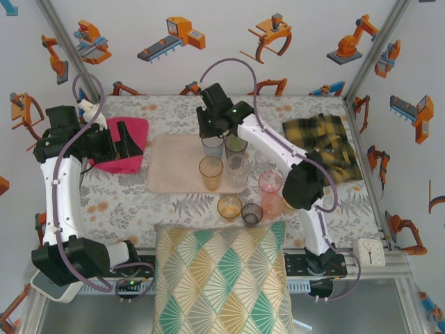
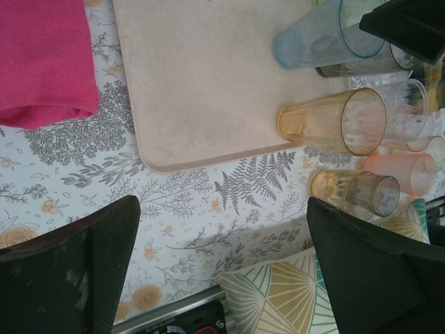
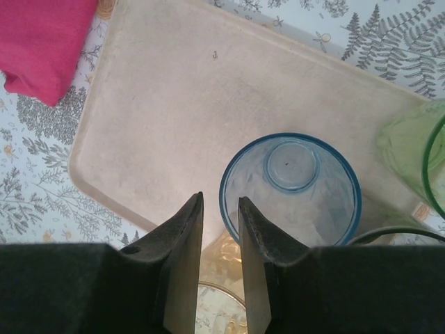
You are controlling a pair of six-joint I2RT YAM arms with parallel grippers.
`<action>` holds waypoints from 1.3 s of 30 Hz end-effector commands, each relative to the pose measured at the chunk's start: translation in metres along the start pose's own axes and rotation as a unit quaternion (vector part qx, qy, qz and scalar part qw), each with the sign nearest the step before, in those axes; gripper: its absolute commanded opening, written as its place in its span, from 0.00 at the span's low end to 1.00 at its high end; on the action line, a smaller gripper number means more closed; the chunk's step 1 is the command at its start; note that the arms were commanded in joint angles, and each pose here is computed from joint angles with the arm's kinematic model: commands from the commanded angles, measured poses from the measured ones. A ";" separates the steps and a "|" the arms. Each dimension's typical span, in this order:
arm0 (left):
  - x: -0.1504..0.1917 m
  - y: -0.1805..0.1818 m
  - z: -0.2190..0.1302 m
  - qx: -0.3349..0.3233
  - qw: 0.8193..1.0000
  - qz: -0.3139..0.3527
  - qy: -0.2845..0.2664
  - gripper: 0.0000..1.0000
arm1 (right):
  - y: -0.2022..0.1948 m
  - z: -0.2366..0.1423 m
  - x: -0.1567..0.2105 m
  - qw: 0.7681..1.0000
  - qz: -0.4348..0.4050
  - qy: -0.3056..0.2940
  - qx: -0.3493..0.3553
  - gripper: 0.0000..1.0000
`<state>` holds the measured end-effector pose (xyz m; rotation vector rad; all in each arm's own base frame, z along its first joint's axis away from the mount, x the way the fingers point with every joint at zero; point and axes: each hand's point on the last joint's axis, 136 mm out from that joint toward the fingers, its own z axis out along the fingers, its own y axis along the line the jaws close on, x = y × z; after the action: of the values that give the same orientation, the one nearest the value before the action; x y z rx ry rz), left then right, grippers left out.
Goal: Place the glasses into the tray
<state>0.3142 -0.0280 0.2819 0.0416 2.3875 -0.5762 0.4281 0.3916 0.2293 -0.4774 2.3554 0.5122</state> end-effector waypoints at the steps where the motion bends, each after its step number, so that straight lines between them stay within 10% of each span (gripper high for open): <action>1: -0.008 -0.007 -0.012 0.002 1.000 0.008 -0.021 0.97 | 0.003 -0.069 -0.051 0.996 -0.021 -0.085 0.021 0.31; 9: -0.013 -0.014 -0.014 -0.003 0.999 0.041 -0.016 0.97 | -0.041 -0.148 -0.047 0.989 -0.003 -0.117 0.095 0.32; 21: 0.004 -0.049 -0.005 0.010 0.990 0.139 0.031 0.97 | -0.127 -0.208 0.054 0.976 0.122 -0.070 0.166 0.32; 39: 0.026 -0.065 0.012 0.045 0.984 0.152 0.079 0.97 | -0.152 -0.191 0.163 0.961 0.216 0.045 0.165 0.32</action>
<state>0.2926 -0.0922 0.2863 0.4898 2.4284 -0.5325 0.2869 0.1351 0.2195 0.1423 2.5602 0.2283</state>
